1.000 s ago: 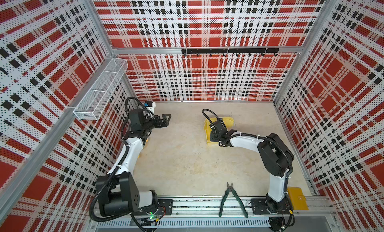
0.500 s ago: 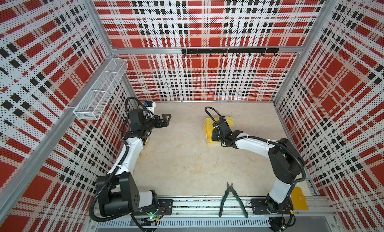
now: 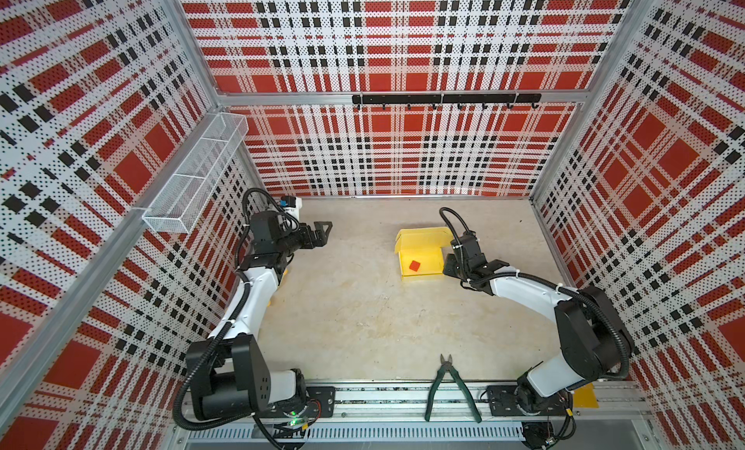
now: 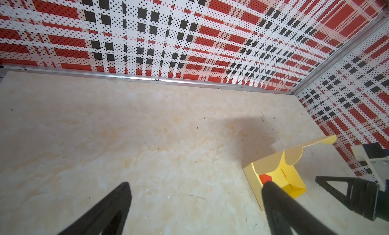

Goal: Assemble paper box
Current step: Rotate the paper box at the center of the table.

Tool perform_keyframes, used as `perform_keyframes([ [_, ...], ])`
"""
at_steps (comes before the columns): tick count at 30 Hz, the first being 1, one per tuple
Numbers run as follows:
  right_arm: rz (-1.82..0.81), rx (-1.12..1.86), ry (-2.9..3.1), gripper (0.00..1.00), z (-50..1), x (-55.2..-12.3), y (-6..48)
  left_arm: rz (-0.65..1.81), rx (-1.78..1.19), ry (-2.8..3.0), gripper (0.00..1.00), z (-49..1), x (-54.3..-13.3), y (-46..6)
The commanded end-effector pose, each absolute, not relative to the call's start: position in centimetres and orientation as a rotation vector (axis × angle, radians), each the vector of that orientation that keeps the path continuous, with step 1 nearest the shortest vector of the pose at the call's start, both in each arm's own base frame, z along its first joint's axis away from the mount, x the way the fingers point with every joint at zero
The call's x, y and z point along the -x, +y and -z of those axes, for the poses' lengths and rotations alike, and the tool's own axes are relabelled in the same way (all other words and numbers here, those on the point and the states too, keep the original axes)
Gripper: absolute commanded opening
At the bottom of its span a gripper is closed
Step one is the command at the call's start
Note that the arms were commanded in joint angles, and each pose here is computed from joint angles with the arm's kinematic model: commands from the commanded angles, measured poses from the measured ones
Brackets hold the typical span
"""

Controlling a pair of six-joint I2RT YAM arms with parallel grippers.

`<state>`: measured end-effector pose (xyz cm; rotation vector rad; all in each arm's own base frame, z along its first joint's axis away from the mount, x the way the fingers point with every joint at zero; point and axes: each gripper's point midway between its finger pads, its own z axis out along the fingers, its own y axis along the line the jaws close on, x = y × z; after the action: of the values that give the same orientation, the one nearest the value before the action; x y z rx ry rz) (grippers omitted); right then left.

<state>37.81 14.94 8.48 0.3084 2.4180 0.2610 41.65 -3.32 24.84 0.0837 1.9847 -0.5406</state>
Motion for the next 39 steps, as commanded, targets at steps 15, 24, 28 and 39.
perform_keyframes([
  [15,-0.723,-0.331,2.429,0.0,-4.0,-40.9,18.7,0.518,-0.072,1.962,0.99,-25.3,-41.5,-2.5],
  [24,-0.818,-0.313,2.429,0.0,-4.2,-39.4,21.2,0.541,-0.139,1.962,0.97,-25.2,-41.6,-4.3],
  [28,-0.862,-0.32,2.403,0.0,-4.7,-38.8,21.8,0.609,-0.27,1.935,0.95,-26.1,-41.7,-7.3],
  [39,-0.622,-0.225,2.365,0.07,-8.8,-37.1,17.3,0.679,-0.768,1.847,0.91,-25.4,-42.4,-18.4],
])
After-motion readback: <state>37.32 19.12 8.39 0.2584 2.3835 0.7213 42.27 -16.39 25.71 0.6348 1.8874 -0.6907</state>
